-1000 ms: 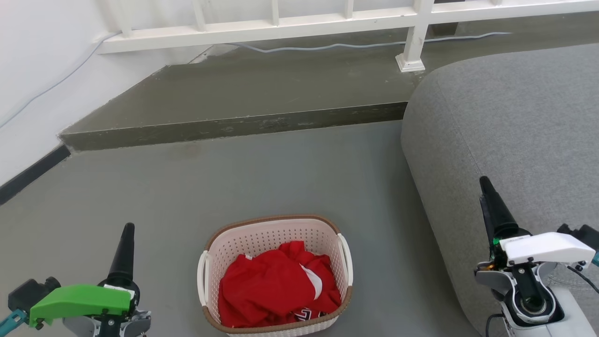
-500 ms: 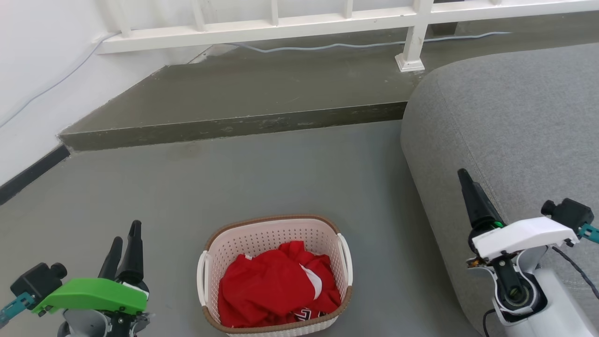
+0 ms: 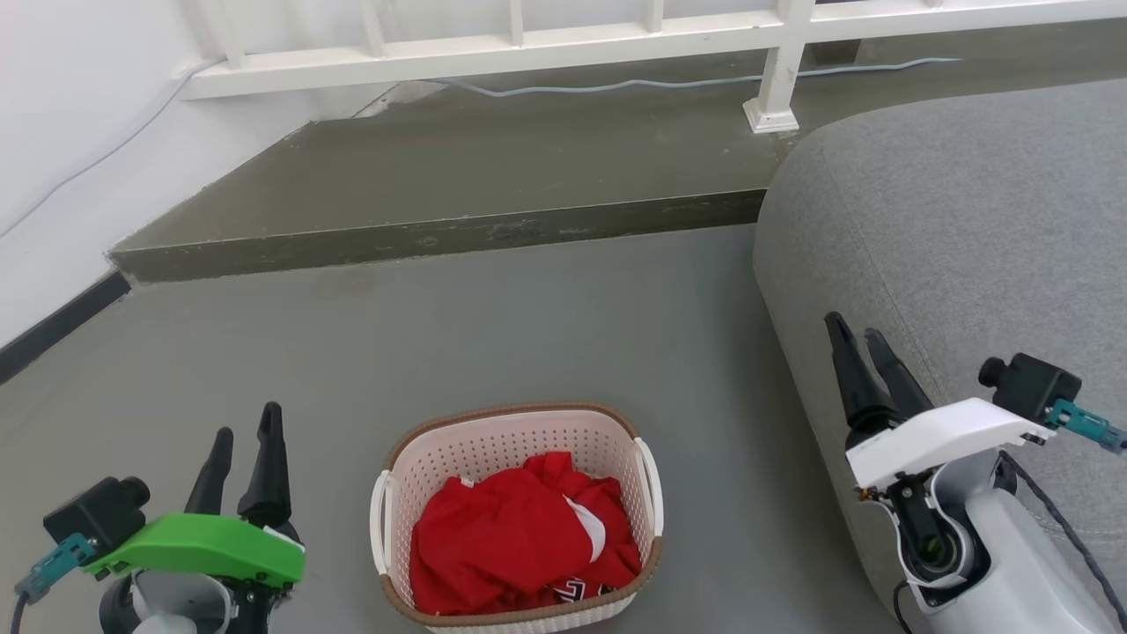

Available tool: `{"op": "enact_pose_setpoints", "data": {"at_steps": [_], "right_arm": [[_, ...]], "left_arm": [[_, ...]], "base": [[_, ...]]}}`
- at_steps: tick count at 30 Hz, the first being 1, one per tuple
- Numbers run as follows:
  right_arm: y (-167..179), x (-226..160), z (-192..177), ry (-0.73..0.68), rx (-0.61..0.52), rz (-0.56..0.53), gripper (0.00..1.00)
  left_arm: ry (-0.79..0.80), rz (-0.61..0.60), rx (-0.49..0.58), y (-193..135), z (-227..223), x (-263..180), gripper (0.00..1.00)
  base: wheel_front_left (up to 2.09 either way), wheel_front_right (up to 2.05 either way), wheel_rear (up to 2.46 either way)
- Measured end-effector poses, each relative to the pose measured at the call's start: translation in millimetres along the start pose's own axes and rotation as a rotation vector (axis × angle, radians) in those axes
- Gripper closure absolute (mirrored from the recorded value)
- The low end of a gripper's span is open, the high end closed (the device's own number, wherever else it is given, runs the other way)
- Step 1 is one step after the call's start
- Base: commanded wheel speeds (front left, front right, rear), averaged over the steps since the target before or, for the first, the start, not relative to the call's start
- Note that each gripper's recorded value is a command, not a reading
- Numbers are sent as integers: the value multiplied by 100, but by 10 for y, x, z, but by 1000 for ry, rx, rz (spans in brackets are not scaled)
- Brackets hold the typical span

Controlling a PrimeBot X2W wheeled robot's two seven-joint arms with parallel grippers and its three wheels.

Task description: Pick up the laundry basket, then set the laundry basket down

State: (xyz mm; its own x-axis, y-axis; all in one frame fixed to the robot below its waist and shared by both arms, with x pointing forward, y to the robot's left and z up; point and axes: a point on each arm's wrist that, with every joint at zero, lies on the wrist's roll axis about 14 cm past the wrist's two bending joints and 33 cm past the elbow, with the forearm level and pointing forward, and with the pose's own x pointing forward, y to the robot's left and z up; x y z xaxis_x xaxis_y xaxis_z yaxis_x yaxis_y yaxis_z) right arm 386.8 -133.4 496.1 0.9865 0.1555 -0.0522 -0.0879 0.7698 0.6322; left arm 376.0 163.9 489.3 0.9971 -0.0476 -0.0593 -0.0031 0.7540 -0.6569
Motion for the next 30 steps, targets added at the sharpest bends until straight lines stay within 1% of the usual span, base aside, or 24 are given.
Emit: {"op": "enact_pose_setpoints", "data": {"at_steps": [8,30], "right_arm": [[103,16,-27,-4,-99,32,0],[437,57,-22,-67,-421,157,0]], "left_arm": [[-27,-18,87,-62,43,17,0],[-99,-94,353,-283,78,23,0]], "base": [[0,0,0],[0,0,0]]}}
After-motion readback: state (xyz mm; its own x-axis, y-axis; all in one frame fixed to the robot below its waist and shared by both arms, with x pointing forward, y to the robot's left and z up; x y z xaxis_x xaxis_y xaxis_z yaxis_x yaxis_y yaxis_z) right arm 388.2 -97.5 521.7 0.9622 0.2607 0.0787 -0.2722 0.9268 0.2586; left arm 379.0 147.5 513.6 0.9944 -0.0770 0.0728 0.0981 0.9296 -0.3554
